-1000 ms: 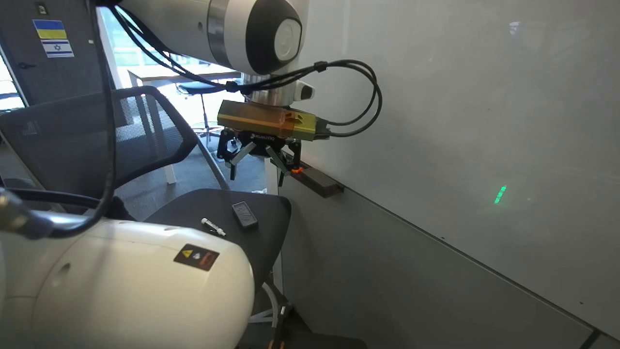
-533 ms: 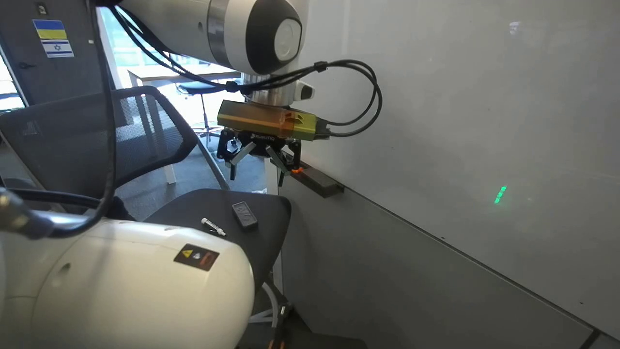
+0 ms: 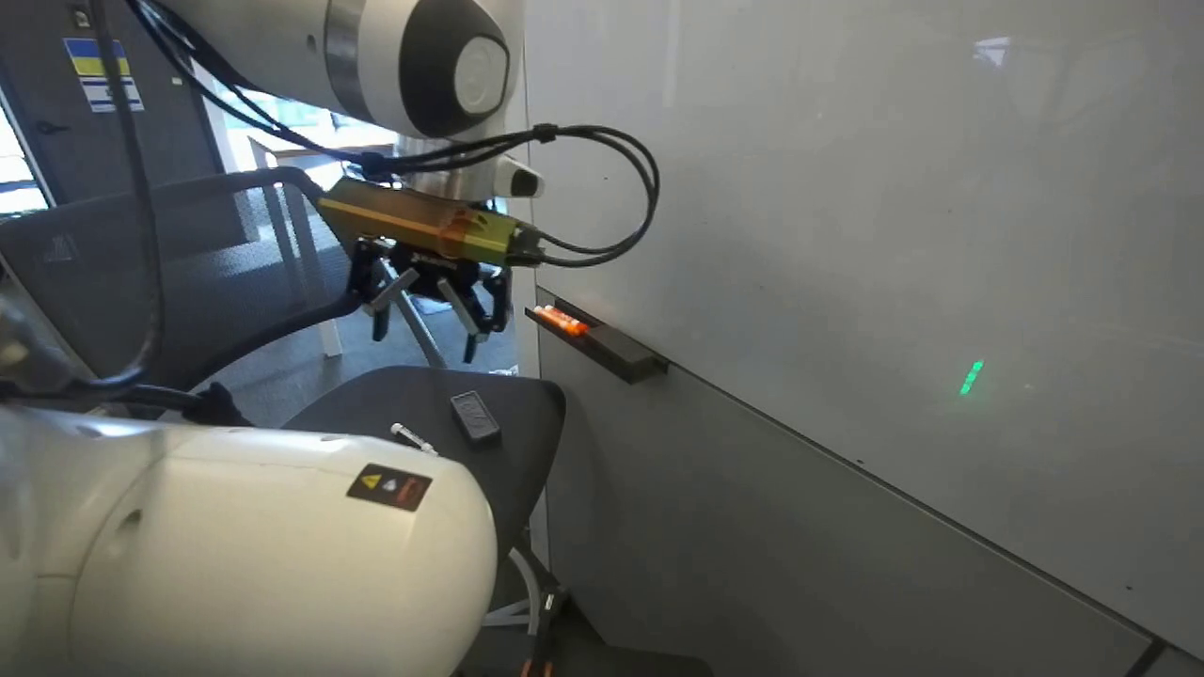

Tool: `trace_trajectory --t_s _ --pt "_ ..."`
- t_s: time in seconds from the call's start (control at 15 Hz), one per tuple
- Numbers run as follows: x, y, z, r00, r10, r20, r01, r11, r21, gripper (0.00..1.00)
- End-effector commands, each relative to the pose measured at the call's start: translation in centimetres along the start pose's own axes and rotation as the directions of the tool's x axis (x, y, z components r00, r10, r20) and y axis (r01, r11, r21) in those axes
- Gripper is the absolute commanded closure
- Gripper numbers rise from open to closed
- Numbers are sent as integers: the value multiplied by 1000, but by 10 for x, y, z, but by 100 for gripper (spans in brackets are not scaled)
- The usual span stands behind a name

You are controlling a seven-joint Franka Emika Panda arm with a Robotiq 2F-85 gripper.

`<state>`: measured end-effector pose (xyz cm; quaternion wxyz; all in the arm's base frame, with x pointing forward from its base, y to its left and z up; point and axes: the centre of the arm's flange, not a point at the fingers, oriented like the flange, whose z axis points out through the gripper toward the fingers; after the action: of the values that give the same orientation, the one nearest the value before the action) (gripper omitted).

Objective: Get the marker from the chair and use it to write on the white board

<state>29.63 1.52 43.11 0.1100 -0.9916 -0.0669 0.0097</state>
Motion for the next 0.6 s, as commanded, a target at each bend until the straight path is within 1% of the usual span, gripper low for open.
trace_trajectory --t_s 0.0,0.07,0.2,0.4,0.53 --pt "-14 -59 67 989 127 74 -125 992 -28 0" --pt "-8 -70 81 980 189 56 -185 980 -69 0" --pt "1 -94 107 954 293 66 -286 953 -100 0" --pt "11 -134 151 901 428 73 -420 902 -98 0" --pt "16 -164 185 875 479 72 -474 877 -78 0"
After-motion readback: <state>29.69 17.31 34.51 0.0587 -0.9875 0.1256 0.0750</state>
